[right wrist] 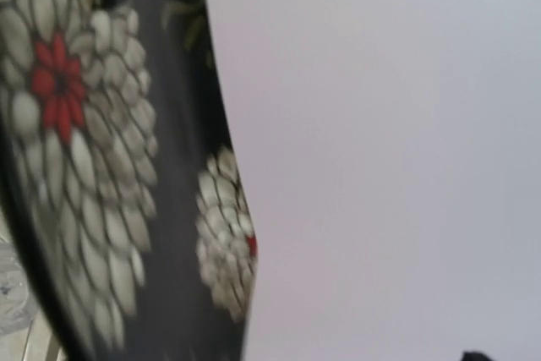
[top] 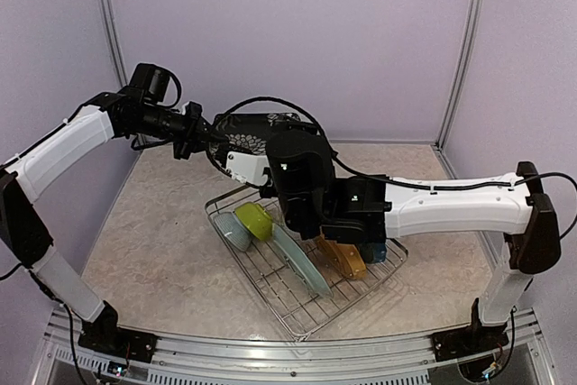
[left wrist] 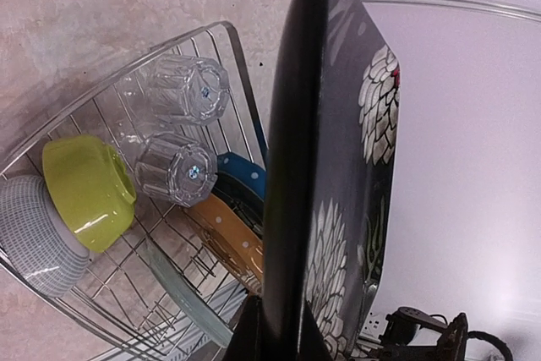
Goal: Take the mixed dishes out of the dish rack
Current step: Pass from the right arm to the left, then place the plate at the corner of the board, then grab the plate from the dish rack.
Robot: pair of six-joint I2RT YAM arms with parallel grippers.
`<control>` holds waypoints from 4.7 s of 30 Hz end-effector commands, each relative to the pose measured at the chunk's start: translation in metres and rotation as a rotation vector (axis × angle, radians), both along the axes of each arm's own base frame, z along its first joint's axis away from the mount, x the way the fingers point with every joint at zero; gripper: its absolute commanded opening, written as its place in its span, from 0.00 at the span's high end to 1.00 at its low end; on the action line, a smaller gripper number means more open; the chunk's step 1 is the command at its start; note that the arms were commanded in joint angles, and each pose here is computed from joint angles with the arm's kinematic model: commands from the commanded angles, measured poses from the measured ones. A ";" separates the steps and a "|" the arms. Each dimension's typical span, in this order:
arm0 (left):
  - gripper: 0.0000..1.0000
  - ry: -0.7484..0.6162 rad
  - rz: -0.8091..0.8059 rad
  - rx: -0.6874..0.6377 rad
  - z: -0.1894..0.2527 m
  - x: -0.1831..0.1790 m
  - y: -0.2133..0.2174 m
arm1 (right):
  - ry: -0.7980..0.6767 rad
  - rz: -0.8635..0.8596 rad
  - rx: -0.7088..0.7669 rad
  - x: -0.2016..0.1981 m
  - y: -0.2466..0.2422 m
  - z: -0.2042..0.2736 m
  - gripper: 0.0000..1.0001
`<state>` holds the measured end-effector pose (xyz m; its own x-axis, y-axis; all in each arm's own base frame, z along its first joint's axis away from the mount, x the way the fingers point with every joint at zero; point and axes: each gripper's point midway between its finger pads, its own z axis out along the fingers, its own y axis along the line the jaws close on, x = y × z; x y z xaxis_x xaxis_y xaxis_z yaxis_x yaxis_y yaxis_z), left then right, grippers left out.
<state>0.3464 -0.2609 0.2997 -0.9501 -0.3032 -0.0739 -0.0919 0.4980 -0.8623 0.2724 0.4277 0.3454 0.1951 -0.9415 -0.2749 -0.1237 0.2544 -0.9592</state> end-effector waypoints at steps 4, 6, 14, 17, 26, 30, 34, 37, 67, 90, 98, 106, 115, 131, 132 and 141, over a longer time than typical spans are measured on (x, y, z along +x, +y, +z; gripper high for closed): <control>1.00 -0.161 0.166 -0.063 0.045 0.033 0.049 | 0.041 0.028 0.138 -0.011 -0.012 0.026 0.03; 1.00 -0.172 0.224 -0.050 0.045 0.041 0.067 | 0.066 0.024 0.159 -0.011 -0.015 0.027 0.03; 1.00 -0.198 0.449 0.020 0.027 0.063 0.153 | 0.166 0.006 0.268 -0.017 -0.034 0.032 0.02; 1.00 -0.195 0.561 0.051 0.017 0.065 0.198 | 0.202 -0.008 0.308 -0.020 -0.043 0.031 0.03; 1.00 -0.180 0.816 0.130 -0.025 0.057 0.271 | 0.326 -0.034 0.385 -0.030 -0.063 0.022 0.03; 1.00 -0.174 0.895 0.168 -0.041 0.055 0.287 | 0.370 -0.040 0.418 -0.033 -0.068 0.022 0.03; 1.00 -0.145 0.962 0.138 -0.068 0.054 0.295 | 0.422 -0.037 0.436 -0.037 -0.068 0.017 0.03; 1.00 -0.122 1.023 0.095 -0.089 0.053 0.300 | 0.448 -0.043 0.444 -0.040 -0.070 0.013 0.03; 1.00 0.049 1.320 0.080 -0.234 0.106 0.295 | 0.566 -0.113 0.546 -0.051 -0.091 0.012 0.03; 0.14 0.200 1.372 0.195 -0.236 0.089 0.271 | 0.632 -0.097 0.540 -0.056 -0.084 0.006 0.03; 0.01 0.159 1.262 0.251 -0.201 0.075 0.264 | 0.824 -0.069 0.592 -0.077 -0.074 -0.003 0.03; 0.01 0.071 1.088 0.350 -0.159 0.049 0.250 | 1.081 -0.046 0.648 -0.111 -0.063 -0.021 0.05; 0.01 -0.052 1.024 0.420 -0.118 0.000 0.250 | 1.312 -0.122 0.605 -0.144 -0.048 -0.060 0.18; 0.01 -0.092 1.074 0.426 -0.102 -0.046 0.261 | 1.282 -0.346 0.491 -0.132 -0.032 -0.136 0.29; 0.01 -0.091 1.071 0.428 -0.102 -0.048 0.261 | 1.279 -0.358 0.484 -0.131 -0.032 -0.141 0.30; 0.01 -0.087 1.084 0.422 -0.104 -0.055 0.263 | 1.277 -0.432 0.450 -0.130 -0.032 -0.181 0.36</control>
